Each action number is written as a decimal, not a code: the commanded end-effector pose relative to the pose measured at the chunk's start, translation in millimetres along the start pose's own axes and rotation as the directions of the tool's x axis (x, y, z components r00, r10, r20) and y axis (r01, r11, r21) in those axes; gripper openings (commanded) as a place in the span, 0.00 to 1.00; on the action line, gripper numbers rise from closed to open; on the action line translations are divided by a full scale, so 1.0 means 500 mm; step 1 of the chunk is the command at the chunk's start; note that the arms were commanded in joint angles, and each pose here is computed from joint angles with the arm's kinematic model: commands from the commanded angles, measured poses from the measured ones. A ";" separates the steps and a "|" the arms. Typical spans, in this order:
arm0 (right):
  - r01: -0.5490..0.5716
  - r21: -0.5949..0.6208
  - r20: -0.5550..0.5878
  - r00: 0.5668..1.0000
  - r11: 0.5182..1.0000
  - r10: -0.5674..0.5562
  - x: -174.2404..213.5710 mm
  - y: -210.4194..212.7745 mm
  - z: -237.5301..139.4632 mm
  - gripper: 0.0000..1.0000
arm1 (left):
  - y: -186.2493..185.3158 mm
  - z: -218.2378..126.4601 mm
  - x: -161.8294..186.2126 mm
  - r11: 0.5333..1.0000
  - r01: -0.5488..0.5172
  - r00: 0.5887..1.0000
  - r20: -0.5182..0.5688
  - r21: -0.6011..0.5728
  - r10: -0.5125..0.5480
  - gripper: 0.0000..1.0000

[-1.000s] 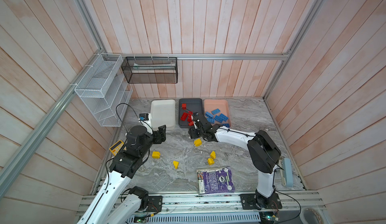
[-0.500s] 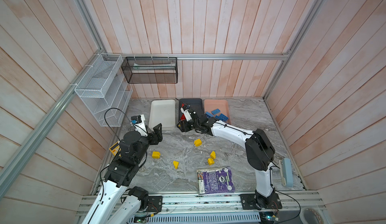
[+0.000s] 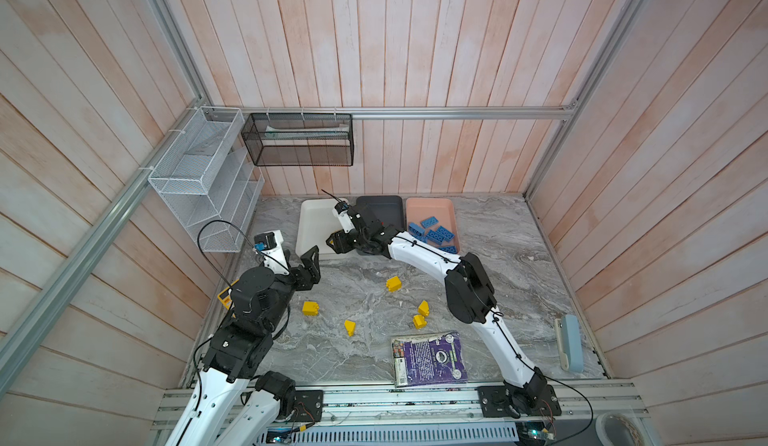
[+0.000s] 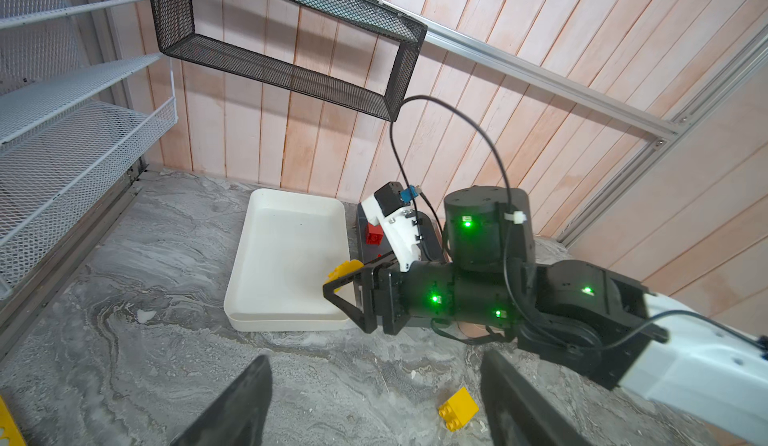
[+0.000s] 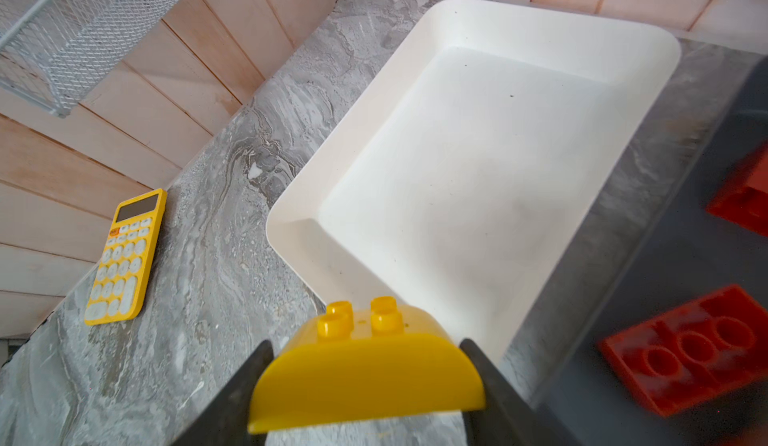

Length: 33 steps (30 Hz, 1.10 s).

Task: Sort the legos into containers by color
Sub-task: 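Carry the yellow brick into the white tray and open the right gripper, then withdraw the right gripper while the left gripper reaches toward the yellow bricks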

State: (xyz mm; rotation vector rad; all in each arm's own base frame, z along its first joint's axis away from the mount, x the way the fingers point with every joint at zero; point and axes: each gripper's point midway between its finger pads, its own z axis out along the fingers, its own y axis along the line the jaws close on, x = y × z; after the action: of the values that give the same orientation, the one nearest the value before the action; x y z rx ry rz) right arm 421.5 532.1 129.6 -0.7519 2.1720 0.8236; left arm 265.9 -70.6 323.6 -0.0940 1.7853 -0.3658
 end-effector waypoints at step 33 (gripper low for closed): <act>-0.135 0.160 0.181 0.978 0.978 0.105 0.023 -0.104 -0.315 0.84 | -0.098 0.048 0.190 0.990 0.032 0.909 -0.417 0.135 0.027 0.77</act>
State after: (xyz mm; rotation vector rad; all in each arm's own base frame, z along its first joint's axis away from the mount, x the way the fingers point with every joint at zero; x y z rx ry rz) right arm 380.6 405.4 179.0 -0.5696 2.1640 0.7038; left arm 270.9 -134.6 255.1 0.0724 2.1064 -0.5340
